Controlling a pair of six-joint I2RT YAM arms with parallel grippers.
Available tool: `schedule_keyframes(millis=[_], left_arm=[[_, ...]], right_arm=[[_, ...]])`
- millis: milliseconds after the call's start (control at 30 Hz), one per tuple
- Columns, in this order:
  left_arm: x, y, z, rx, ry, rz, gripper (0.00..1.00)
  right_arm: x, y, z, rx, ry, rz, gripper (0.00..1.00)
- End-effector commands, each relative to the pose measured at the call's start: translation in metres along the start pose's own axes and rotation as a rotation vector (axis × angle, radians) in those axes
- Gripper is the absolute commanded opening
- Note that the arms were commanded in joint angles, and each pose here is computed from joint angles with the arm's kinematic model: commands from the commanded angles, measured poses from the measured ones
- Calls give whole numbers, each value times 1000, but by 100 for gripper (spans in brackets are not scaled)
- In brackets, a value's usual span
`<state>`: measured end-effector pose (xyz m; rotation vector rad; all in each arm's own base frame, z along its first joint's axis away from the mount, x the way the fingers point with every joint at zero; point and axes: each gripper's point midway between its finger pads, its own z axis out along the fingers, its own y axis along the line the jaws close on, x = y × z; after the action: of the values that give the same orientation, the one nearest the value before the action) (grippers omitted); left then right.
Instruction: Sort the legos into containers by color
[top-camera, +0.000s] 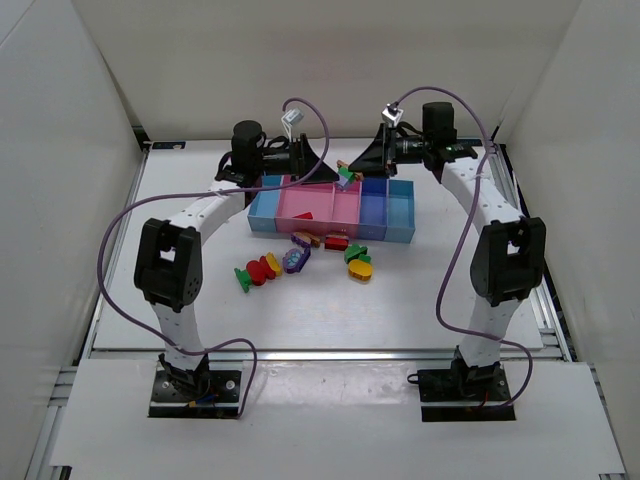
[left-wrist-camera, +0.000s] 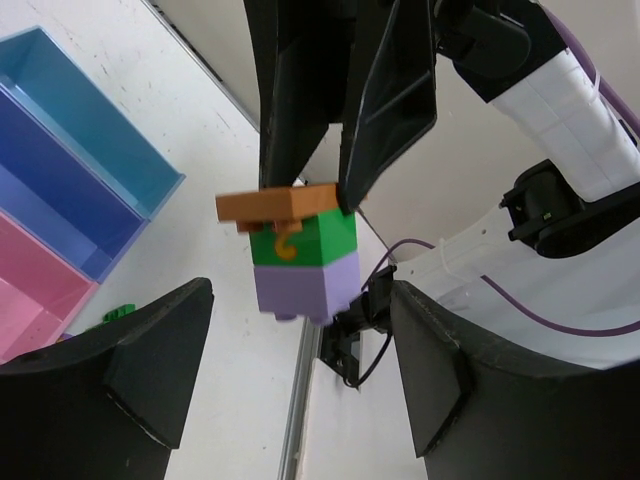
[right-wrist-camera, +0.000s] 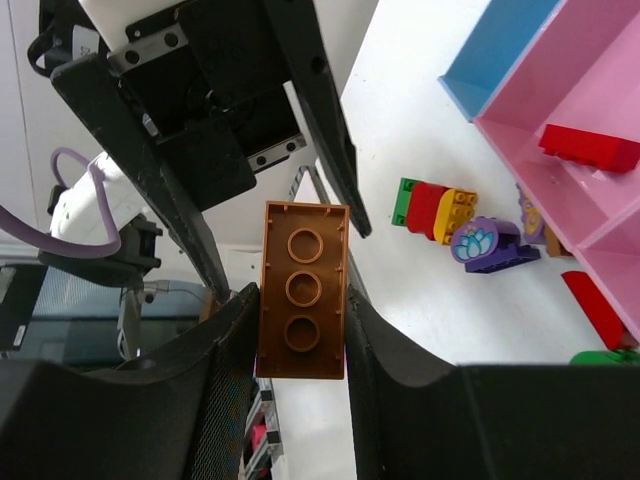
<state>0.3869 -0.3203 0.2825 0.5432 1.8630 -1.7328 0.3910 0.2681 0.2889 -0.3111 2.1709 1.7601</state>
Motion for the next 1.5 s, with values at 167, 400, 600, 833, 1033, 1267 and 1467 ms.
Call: schedule_keyframes(millis=[167,400,600,833,1033,1267,1467], left_arm=[[-13,-22,2,50,-9,88,78],[-10,-23,1,59,-1,77,71],[-4,-23,0,67,15,52,74],[-1,-18,0,66,21,33,75],[0,-13,2,63,19,32,74],[0,-14,2,69,24,30,52],[3,-13,1,72,32,20,31]], right_arm=[[3,11,9,-56,36,-37,0],[-2,7,12,-52,32,-40,0],[-12,11,13,-58,22,-67,0],[-16,18,12,-66,20,-87,0],[-13,23,11,-71,23,-96,0],[-15,22,12,-69,18,-99,0],[-17,23,13,-71,17,-102,0]])
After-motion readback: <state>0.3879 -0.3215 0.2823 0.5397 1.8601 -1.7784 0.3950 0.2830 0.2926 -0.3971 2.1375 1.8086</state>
